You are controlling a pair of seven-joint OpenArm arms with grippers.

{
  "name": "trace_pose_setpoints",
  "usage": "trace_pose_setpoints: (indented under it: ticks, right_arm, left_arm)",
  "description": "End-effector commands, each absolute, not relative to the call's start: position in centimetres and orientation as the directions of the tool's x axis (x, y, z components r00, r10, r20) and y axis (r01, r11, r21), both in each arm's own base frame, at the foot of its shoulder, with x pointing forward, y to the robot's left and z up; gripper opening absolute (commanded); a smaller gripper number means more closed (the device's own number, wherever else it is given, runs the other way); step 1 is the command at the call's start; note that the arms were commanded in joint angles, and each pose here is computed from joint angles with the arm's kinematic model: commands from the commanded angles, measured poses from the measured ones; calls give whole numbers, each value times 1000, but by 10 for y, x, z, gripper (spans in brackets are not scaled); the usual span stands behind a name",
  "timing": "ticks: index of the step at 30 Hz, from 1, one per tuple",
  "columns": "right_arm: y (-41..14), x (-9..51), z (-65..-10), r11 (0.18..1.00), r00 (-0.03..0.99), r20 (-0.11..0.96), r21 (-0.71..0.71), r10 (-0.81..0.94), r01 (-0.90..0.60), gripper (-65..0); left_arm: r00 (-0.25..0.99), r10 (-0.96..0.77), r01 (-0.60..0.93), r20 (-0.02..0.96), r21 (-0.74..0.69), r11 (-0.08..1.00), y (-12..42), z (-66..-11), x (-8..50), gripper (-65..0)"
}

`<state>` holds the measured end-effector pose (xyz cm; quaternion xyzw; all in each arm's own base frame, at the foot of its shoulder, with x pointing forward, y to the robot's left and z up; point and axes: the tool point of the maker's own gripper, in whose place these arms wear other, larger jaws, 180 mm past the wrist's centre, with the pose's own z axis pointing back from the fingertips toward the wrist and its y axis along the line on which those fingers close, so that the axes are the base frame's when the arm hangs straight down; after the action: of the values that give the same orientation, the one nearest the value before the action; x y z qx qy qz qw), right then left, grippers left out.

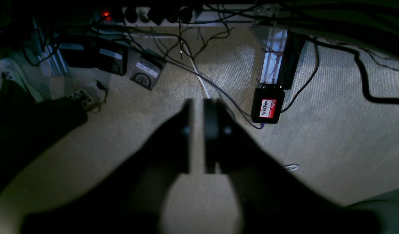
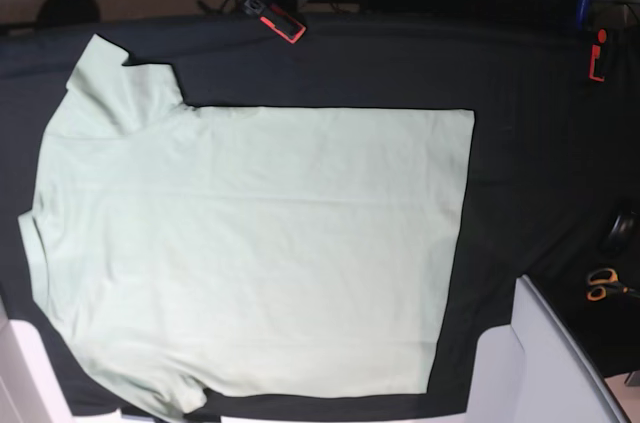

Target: Fold the T-shirt properly

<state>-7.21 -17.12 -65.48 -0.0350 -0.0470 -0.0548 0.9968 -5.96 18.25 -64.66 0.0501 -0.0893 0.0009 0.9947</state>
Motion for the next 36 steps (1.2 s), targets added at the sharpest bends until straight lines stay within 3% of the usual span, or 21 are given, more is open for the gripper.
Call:
trace_pose_setpoints:
  ticks: [1,3,5,7,8,11,12,14,17,20,27,30,34,36]
  right_arm:
    - [-181,-80,-653,990,990,91,-82,-104,111,-389]
    - [-182,-87,-652,991,992,78,-83,-97,104,-260]
    - [-182,-87,-652,992,992,83,-84,-92,99,-189]
    - [-182,-87,-652,992,992,83,-84,-92,99,-267]
    - [-183,-87,-652,991,992,83,-85,-95,102,-338]
    - [-182,-88,-652,992,993,78,-84,-92,99,-620]
    - [-182,-88,-652,992,993,78,-84,-92,99,-650]
    - [-182,-88,-652,992,993,78,-84,-92,99,-620]
    - [-184,-101,-649,991,993,63,-88,-95,101,-650]
    - [-199,-110,-641,990,992,94,-108,-80,90,-650]
    - [-224,-113,-582,972,946,302,-157,-121,174,-650]
    - [-234,-93,-545,961,921,366,-179,-131,208,-650]
    - [-254,-58,-510,955,924,361,-204,-129,213,-650]
    - [-255,-27,-490,969,908,405,-160,-110,189,-650]
  left_arm:
    - [984,-7,-12,177,106,994,184,-646,-64,-485]
    - [984,-8,-11,176,104,995,183,-646,-64,-334]
    - [985,-15,-3,174,100,995,181,-646,-65,-252]
    - [985,-7,-11,173,103,995,182,-646,-66,-307]
    - [985,-6,-13,174,103,995,182,-646,-66,-368]
    - [985,-3,-16,174,104,994,183,-646,-66,-637]
    - [985,-3,-16,174,104,994,183,-646,-66,-650]
    - [984,-4,-15,178,104,994,183,-645,-66,-650]
    - [983,-9,-11,183,109,994,185,-642,-74,-650]
    - [961,-34,0,273,122,993,190,-629,-71,-650]
    - [889,-122,48,441,175,983,211,-574,-57,-650]
    - [849,-152,31,507,239,970,237,-539,-46,-650]
    - [771,-178,-70,612,360,930,284,-480,-18,-650]
    - [722,-217,-91,657,400,912,296,-450,1,-650]
